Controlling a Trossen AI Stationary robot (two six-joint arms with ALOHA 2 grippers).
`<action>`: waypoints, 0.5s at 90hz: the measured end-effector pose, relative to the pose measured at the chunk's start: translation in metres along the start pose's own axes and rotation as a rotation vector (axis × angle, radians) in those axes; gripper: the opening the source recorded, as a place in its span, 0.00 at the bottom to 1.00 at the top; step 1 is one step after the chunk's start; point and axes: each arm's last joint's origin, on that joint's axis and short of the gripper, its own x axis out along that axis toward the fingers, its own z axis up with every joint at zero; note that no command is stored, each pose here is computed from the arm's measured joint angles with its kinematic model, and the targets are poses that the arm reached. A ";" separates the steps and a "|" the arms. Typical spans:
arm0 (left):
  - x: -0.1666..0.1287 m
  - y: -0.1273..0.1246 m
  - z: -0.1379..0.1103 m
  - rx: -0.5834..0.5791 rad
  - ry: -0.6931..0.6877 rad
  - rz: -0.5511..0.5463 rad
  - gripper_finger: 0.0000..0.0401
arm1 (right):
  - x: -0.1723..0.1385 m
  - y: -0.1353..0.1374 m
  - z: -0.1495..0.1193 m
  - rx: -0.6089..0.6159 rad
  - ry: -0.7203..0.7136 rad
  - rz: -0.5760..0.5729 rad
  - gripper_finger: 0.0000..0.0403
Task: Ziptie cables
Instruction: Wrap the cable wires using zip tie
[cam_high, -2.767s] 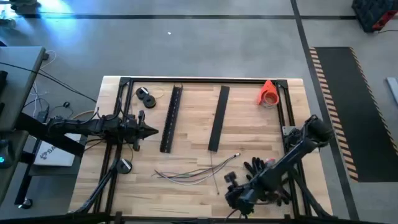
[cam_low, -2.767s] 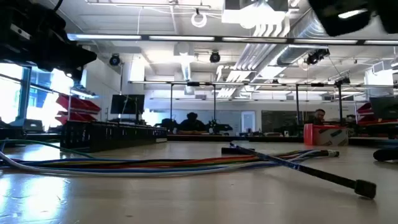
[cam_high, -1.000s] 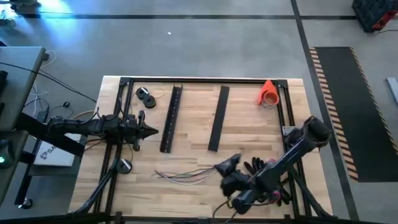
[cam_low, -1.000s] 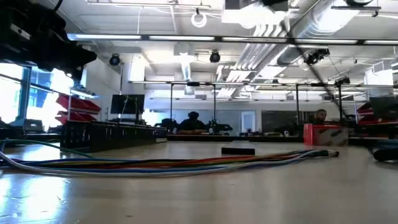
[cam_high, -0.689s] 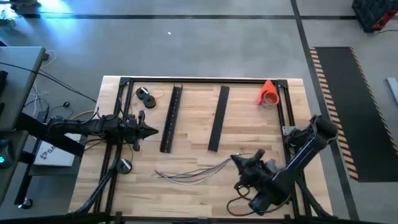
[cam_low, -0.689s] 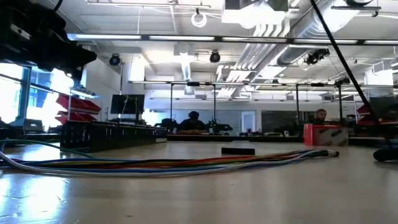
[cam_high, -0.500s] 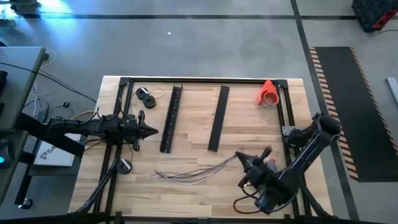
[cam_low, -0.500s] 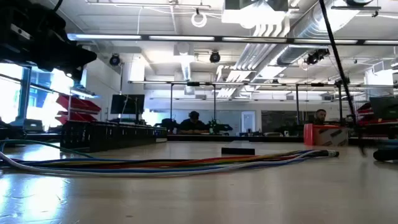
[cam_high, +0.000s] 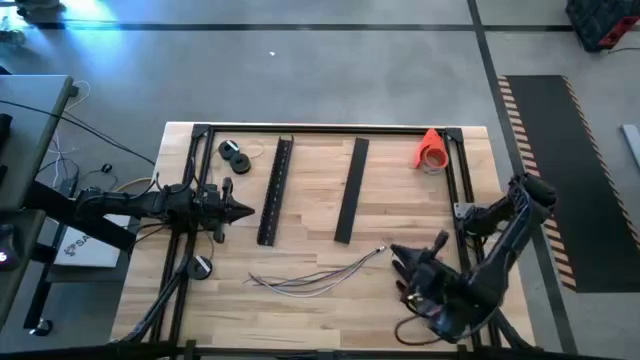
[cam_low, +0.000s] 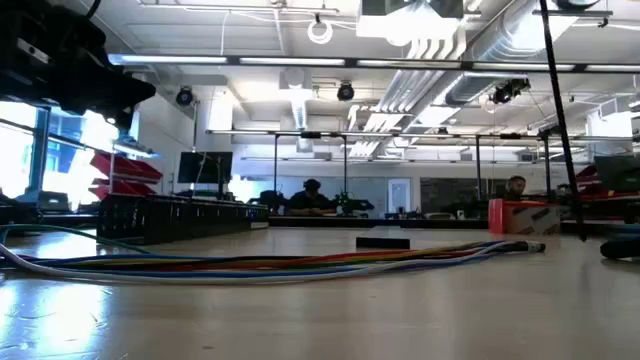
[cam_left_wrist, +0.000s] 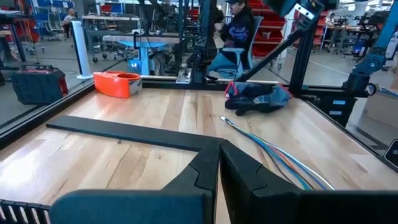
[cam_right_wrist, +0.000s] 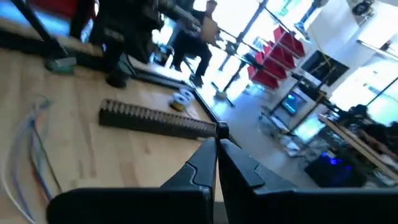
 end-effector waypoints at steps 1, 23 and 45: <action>0.000 0.000 0.000 0.000 0.000 0.000 0.00 | 0.000 0.000 0.000 0.011 -0.007 -0.002 0.00; 0.000 0.000 0.000 0.000 0.000 0.001 0.00 | 0.025 -0.006 0.004 0.105 -0.076 -0.132 0.00; 0.000 0.000 0.000 0.000 0.001 -0.001 0.00 | 0.061 -0.018 -0.001 -0.147 0.009 -0.256 0.00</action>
